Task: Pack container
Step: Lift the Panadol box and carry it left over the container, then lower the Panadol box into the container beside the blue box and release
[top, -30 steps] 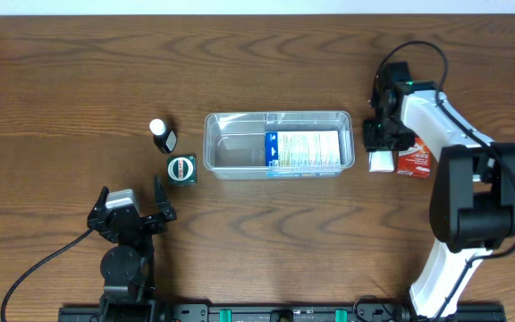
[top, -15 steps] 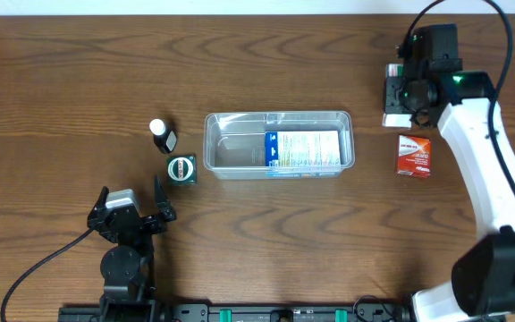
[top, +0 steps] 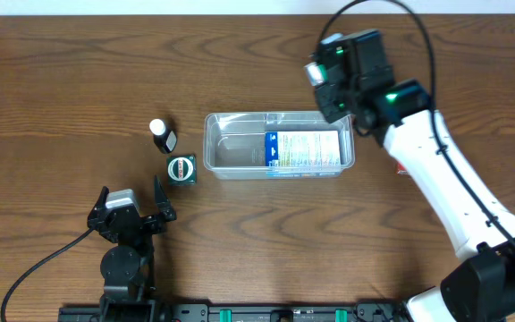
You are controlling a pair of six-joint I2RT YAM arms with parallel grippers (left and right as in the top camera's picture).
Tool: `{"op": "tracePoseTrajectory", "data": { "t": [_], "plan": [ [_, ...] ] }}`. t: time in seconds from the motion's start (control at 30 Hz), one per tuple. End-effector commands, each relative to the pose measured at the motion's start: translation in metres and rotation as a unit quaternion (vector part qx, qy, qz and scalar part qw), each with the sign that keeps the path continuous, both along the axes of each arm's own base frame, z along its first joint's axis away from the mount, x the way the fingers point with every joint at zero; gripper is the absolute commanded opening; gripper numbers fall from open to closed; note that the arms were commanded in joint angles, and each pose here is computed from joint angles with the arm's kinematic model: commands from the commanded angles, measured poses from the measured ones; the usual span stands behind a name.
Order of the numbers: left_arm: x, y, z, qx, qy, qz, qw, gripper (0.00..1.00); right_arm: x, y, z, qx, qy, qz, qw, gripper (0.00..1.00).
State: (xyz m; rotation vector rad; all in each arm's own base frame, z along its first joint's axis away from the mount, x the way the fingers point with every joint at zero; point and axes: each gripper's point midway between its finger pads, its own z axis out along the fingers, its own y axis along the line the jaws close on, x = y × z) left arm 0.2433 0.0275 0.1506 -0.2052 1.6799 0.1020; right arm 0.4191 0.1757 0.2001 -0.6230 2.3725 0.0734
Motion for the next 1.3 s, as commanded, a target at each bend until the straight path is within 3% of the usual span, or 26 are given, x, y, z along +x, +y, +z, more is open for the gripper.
{"op": "tracePoseTrajectory", "data": {
  "t": [0.0, 0.2, 0.47, 0.67, 0.87, 1.17, 1.27],
  "plan": [
    [-0.002, 0.005, -0.018, 0.012, 0.029, 0.012, 0.999, 0.98, -0.002, 0.016, 0.000, -0.028, -0.014, 0.031, 0.999, 0.40],
    [-0.002, 0.005, -0.018, 0.012, 0.029, 0.012, 0.999, 0.98, -0.013, 0.034, -0.017, -0.039, 0.007, 0.056, 0.998, 0.45],
    [-0.002, 0.005, -0.018, 0.012, 0.029, 0.012, 0.999, 0.98, -0.032, 0.040, -0.034, -0.105, 0.029, 0.152, 0.982, 0.50],
    [-0.002, 0.005, -0.018, 0.012, 0.029, 0.012, 0.999, 0.98, -0.057, 0.036, -0.048, -0.201, 0.041, 0.321, 0.925, 0.54],
    [-0.002, 0.005, -0.018, 0.012, 0.029, 0.012, 0.999, 0.98, -0.066, 0.039, -0.054, -0.221, 0.041, 0.392, 0.892, 0.55],
    [-0.002, 0.005, -0.018, 0.012, 0.029, 0.012, 0.999, 0.98, -0.067, 0.044, -0.059, -0.212, 0.043, 0.410, 0.886, 0.50],
    [-0.002, 0.005, -0.018, 0.012, 0.029, 0.012, 0.999, 0.98, -0.068, 0.054, -0.056, -0.171, 0.045, 0.389, 0.904, 0.54]
  ]
}}
